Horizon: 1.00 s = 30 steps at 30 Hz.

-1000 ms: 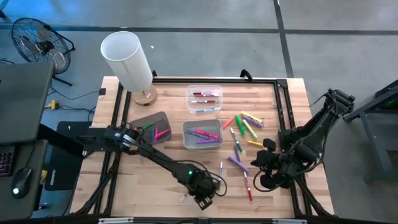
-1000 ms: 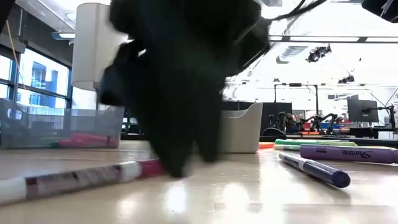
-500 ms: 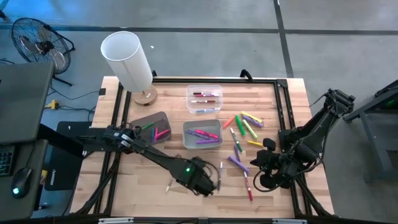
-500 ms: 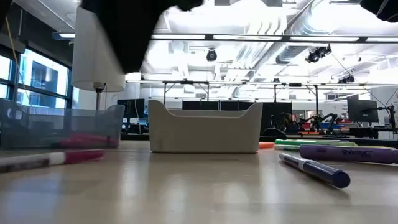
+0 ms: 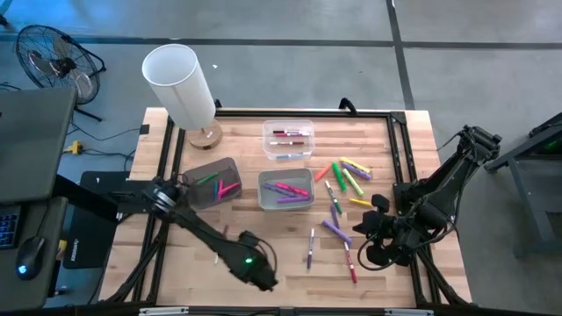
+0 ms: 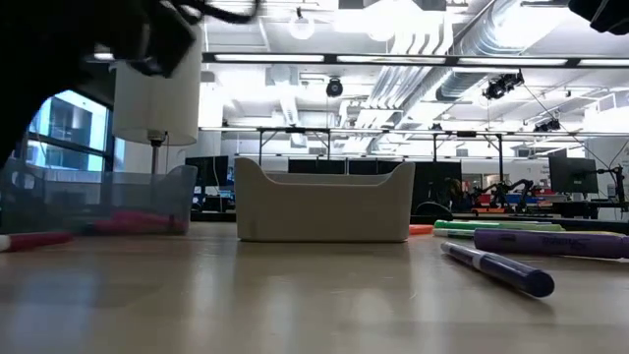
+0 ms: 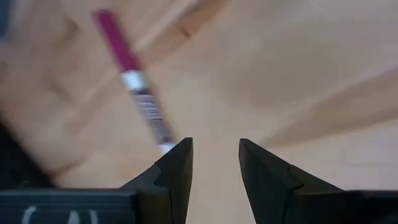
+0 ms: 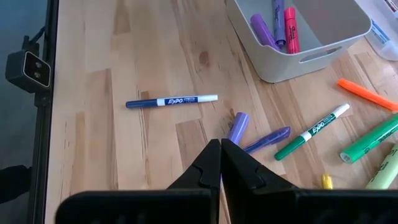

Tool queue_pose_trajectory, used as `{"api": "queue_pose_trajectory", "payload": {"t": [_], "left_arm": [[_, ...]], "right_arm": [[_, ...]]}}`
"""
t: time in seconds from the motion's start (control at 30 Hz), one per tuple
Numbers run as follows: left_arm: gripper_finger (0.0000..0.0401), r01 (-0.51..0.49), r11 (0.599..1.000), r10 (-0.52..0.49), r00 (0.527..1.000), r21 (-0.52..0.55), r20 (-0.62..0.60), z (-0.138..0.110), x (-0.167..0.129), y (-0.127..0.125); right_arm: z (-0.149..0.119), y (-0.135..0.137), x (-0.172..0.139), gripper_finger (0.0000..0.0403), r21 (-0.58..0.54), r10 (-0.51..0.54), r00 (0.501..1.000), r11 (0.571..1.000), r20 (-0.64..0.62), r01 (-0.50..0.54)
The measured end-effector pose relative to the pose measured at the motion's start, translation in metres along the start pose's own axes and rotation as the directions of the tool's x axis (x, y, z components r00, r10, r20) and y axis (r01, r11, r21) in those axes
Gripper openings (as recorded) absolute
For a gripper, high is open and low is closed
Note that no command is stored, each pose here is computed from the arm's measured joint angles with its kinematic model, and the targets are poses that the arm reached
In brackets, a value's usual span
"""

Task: Pick & Place Markers
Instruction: Put the purple marker pen into the transparent bin

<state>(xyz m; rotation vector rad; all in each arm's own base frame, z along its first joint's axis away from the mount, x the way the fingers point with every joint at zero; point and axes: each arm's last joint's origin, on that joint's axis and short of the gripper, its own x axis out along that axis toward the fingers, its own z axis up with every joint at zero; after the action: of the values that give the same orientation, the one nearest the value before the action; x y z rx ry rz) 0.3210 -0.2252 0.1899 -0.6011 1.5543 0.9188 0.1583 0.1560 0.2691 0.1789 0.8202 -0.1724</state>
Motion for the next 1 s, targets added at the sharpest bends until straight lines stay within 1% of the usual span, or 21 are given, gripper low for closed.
{"api": "queue_pose_trajectory", "payload": {"t": [0.03,0.1,0.17,0.2,0.23,0.27,0.33,0.37,0.43,0.5,0.57,0.67,0.7,0.8,0.9,1.0], "left_arm": [[0.0128,0.017,0.999,-0.017,1.000,-0.027,0.016,-0.004,0.001,0.006],[0.0128,0.025,0.995,-0.019,0.998,-0.092,0.059,-0.012,0.001,0.025],[0.0128,0.112,0.981,-0.103,0.993,-0.158,0.066,-0.015,0.002,0.036],[0.0128,0.126,0.973,-0.115,0.991,-0.192,0.069,-0.018,0.006,0.044],[0.0128,0.108,0.970,-0.094,0.993,-0.218,0.071,-0.021,0.010,0.055],[0.0128,0.098,0.964,-0.085,0.995,-0.246,0.061,-0.023,0.015,0.064],[0.0128,0.163,0.943,-0.163,0.986,-0.292,0.025,-0.024,0.025,0.068],[0.0128,0.163,0.934,-0.168,0.986,-0.317,0.012,-0.024,0.032,0.072],[0.0128,0.112,0.928,-0.119,0.993,-0.356,0.001,-0.025,0.045,0.084],[0.0128,0.133,0.907,-0.148,0.989,-0.399,-0.009,-0.025,0.053,0.082],[0.0128,0.075,0.905,-0.086,0.996,-0.418,-0.008,-0.025,0.059,0.089],[0.0128,0.102,0.910,-0.115,0.993,-0.402,-0.008,-0.026,0.058,0.086],[0.0128,0.100,0.912,-0.108,0.994,-0.398,0.002,-0.026,0.057,0.087],[0.0128,0.062,0.913,-0.061,0.998,-0.403,0.014,-0.026,0.055,0.092],[0.0128,-0.001,0.907,0.002,1.000,-0.421,0.003,-0.030,0.051,0.104],[0.0128,0.003,0.889,0.002,1.000,-0.458,0.010,-0.036,0.050,0.116]], "right_arm": [[0.000,0.000,0.000,0.0000,0.000,0.000,1.000,1.000,0.000,0.000],[0.000,0.000,0.000,0.0000,-0.001,0.000,1.000,1.000,0.000,0.000],[0.000,0.000,0.000,0.0000,-0.002,0.000,1.000,1.000,0.000,0.000],[0.000,0.000,0.000,0.0000,-0.002,0.000,1.000,1.000,0.000,0.000],[0.000,0.000,0.000,0.0000,-0.003,-0.001,1.000,1.000,0.001,0.001],[0.000,0.000,0.000,0.0000,-0.003,-0.002,1.000,1.000,0.002,0.002],[0.000,0.000,0.000,0.0000,-0.003,-0.002,1.000,1.000,0.003,0.002],[0.000,0.000,0.000,0.0000,-0.003,-0.003,1.000,1.000,0.004,0.003],[0.000,0.000,0.000,0.0000,-0.002,-0.003,1.000,1.000,0.004,0.003],[0.000,0.000,0.000,0.0000,-0.002,-0.003,1.000,1.000,0.004,0.003],[0.000,0.000,0.000,0.0000,-0.001,-0.003,1.000,1.000,0.004,0.003],[0.000,0.000,0.000,0.0000,0.001,-0.004,1.000,1.000,0.003,0.004],[0.000,0.000,0.000,0.0000,0.001,-0.005,1.000,1.000,0.002,0.005],[0.002,-0.002,0.002,0.0000,0.009,-0.014,1.000,1.000,0.003,0.014],[0.005,-0.005,0.004,0.0000,0.020,-0.028,1.000,0.999,0.000,0.028],[0.008,-0.007,0.006,0.0000,0.034,-0.043,0.999,0.999,0.002,0.043]]}}
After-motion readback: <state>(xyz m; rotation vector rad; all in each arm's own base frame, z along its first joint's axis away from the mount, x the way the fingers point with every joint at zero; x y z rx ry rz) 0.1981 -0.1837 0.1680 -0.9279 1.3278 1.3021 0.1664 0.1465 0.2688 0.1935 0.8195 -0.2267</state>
